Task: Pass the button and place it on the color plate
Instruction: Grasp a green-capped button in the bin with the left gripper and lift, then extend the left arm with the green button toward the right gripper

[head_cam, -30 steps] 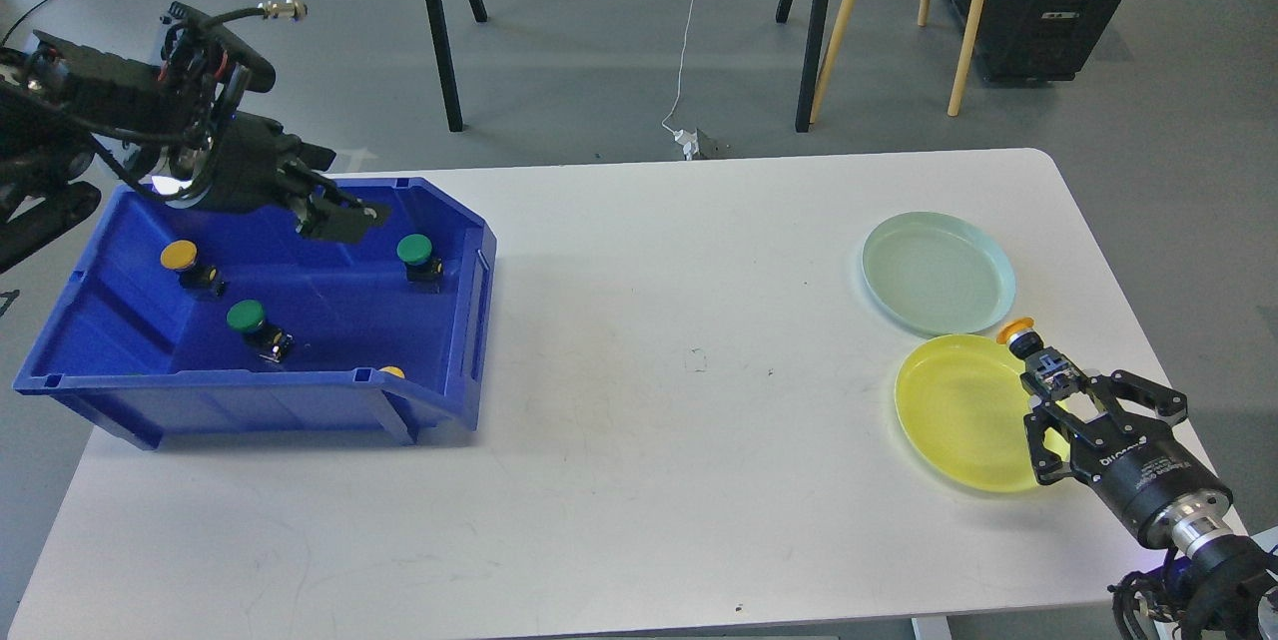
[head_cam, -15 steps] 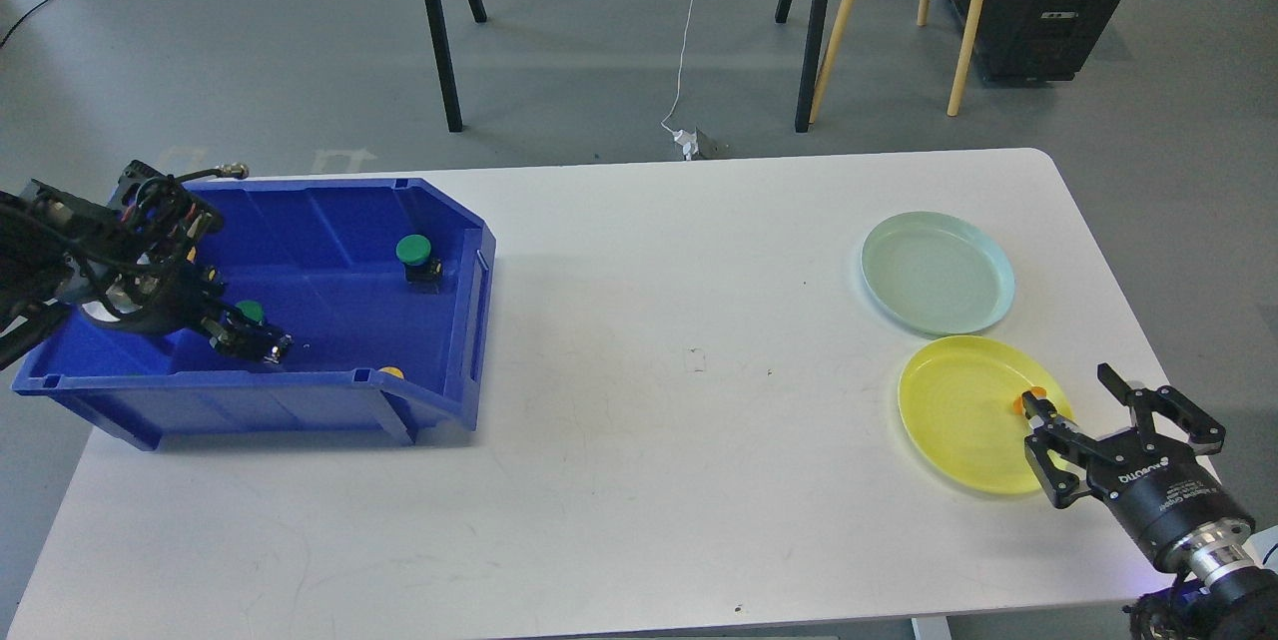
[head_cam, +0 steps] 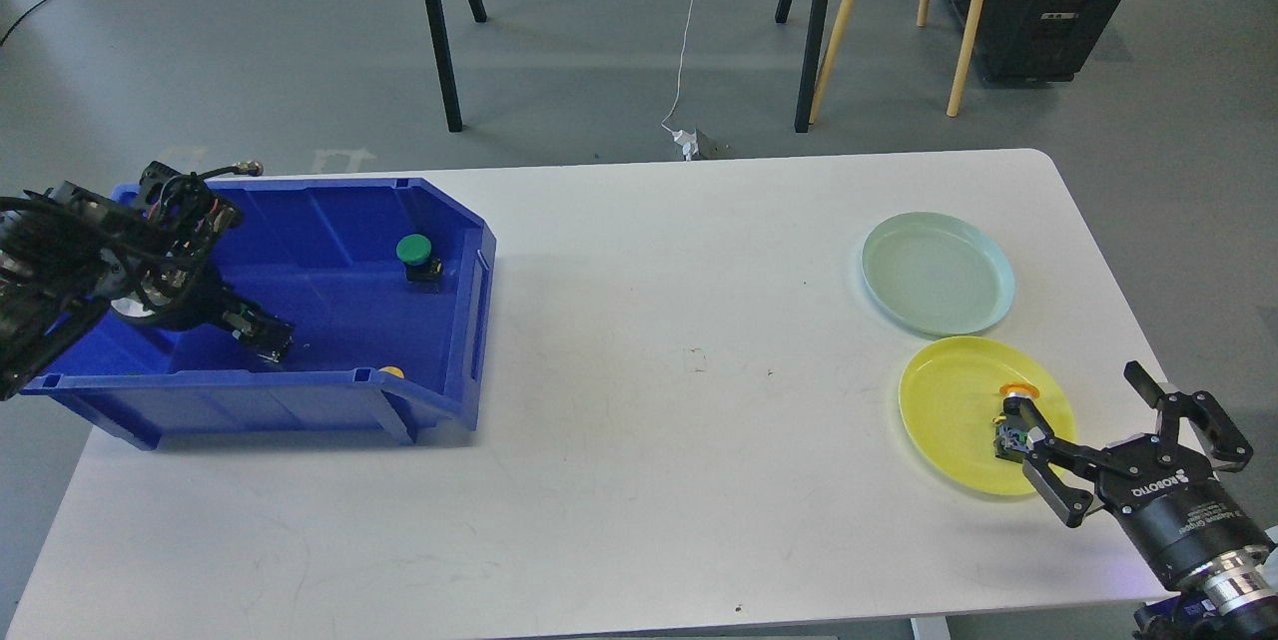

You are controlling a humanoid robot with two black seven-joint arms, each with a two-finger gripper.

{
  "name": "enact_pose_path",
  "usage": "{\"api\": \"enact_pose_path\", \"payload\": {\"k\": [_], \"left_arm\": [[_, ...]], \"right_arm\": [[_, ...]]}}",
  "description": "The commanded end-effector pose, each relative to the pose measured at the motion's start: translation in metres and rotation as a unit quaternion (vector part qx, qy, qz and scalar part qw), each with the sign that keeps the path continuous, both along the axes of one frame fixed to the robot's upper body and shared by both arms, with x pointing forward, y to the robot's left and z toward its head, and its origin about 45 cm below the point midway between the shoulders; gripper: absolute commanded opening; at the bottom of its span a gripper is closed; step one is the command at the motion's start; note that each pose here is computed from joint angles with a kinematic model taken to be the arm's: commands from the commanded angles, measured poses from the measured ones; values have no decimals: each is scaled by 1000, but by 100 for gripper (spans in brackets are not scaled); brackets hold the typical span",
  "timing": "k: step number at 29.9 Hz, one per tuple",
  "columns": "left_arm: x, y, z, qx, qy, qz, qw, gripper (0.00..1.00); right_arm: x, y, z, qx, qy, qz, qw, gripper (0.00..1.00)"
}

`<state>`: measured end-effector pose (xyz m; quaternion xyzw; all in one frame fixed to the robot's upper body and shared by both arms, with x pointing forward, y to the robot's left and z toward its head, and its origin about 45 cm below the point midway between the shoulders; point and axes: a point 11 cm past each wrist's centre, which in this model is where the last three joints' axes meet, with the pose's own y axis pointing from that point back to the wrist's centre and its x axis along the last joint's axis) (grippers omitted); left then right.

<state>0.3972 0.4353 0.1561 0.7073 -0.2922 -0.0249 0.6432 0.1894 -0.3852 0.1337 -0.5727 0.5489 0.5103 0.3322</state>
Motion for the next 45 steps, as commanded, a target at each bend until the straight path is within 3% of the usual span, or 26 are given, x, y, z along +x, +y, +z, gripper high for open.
{"api": "enact_pose_path", "payload": {"k": [1,4,8,9,16,21,27,31,36,41,45], "left_arm": [[-3,2,-5,-2,5,8,1000,68],[-3,4,-5,-1,-1,7,1000,62],[-3,7,-4,1,-4,6,1000,11],[-3,7,-4,0,-6,5,1000,5],[11,-27,18,-62,-33,-18,997,3],[24,-81,117,-246,-99,-25,964,3],[41,-168,194,-492,-129,-24,860,3],[43,-260,182,-584,-67,-49,808,3],[59,-325,140,-604,-30,-19,796,4],[63,-356,109,-607,-12,14,795,4],[62,-363,104,-609,-7,19,793,5]], "right_arm": [[-5,-3,-3,-1,5,-10,1000,100],[-8,-3,-4,-1,9,-12,1000,100],[-13,-4,-7,-2,15,-14,1000,100],[-14,-4,-8,-2,17,-14,1000,100],[-18,-7,-10,-4,21,-23,1000,100],[-9,-28,8,-49,1,-18,999,100],[37,-47,70,-204,-85,55,974,100],[89,-31,121,-294,-156,131,934,100],[135,21,153,-327,-194,243,893,99],[170,63,156,-340,-196,318,863,99],[194,81,150,-290,-182,315,885,99]]}}
